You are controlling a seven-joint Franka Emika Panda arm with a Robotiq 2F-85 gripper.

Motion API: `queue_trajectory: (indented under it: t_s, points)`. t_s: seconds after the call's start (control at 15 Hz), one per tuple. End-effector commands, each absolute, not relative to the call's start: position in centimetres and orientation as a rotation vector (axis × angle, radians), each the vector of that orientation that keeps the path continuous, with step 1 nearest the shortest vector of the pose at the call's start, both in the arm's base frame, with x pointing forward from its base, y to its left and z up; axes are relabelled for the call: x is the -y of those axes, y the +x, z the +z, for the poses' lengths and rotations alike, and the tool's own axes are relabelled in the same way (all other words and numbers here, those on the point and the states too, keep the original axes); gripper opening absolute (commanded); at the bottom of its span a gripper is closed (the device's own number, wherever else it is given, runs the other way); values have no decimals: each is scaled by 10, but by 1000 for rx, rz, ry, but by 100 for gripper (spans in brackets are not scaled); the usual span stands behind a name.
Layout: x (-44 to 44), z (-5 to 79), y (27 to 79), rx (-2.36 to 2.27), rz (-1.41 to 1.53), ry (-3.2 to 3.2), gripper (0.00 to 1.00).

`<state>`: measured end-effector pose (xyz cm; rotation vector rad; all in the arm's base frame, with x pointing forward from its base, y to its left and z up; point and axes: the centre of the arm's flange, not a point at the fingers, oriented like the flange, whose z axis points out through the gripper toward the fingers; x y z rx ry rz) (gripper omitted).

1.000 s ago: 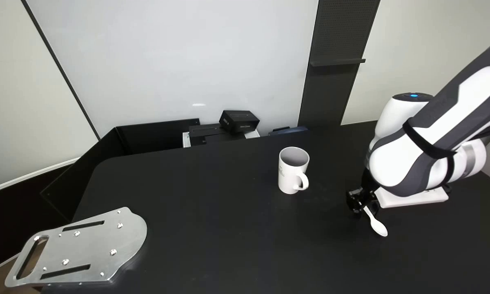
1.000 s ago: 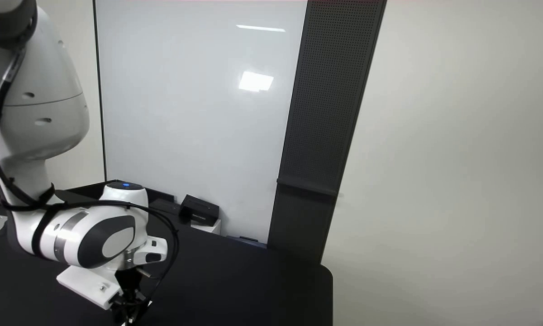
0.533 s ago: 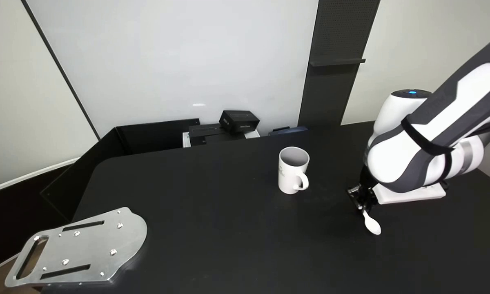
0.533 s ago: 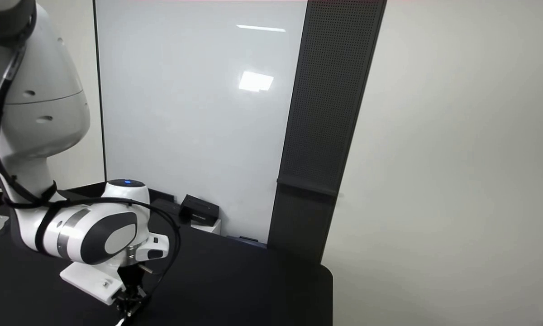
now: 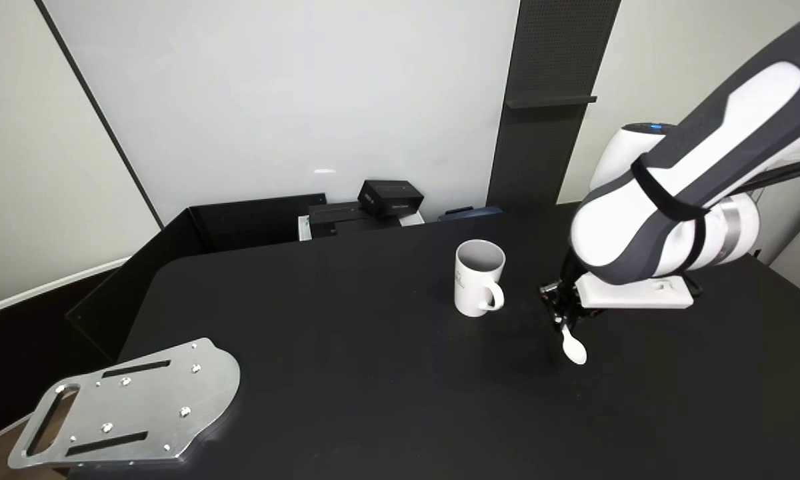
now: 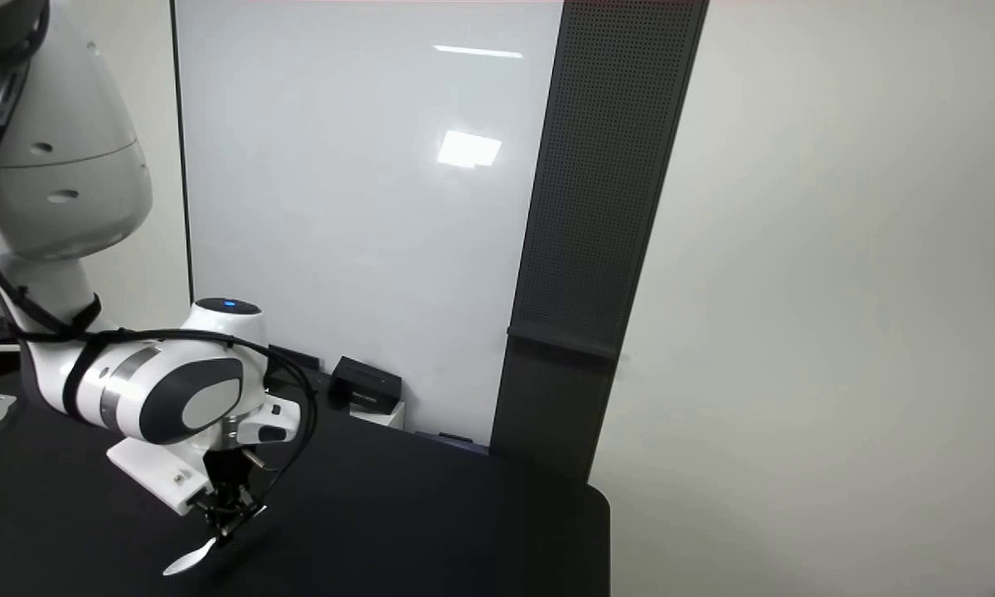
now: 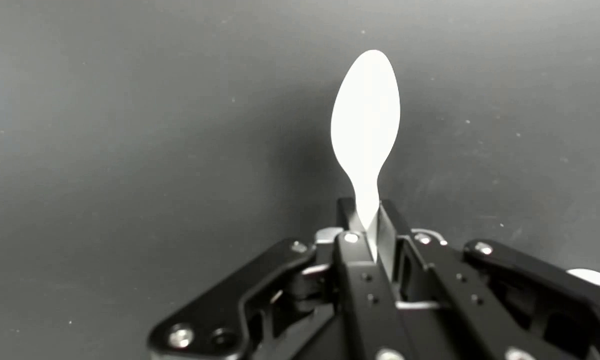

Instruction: Put the spoon in the mug, put it back on the table, then put it in the mug again

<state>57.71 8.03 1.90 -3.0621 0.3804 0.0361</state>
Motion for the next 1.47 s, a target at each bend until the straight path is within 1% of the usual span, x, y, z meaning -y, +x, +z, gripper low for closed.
queue_trajectory:
  t_s: [0.0, 0.6, 1.07, 1.27, 1.4]
  points:
    - [-97, 47, 597, -489, 29, -3015, 3]
    - [-116, 107, 629, -643, 15, -2984, 3]
    - [-124, 148, 643, -690, -26, -3031, 3]
    - [-135, 161, 640, -661, -182, -3055, 3]
    - [-149, 162, 636, -606, -354, -3072, 3]
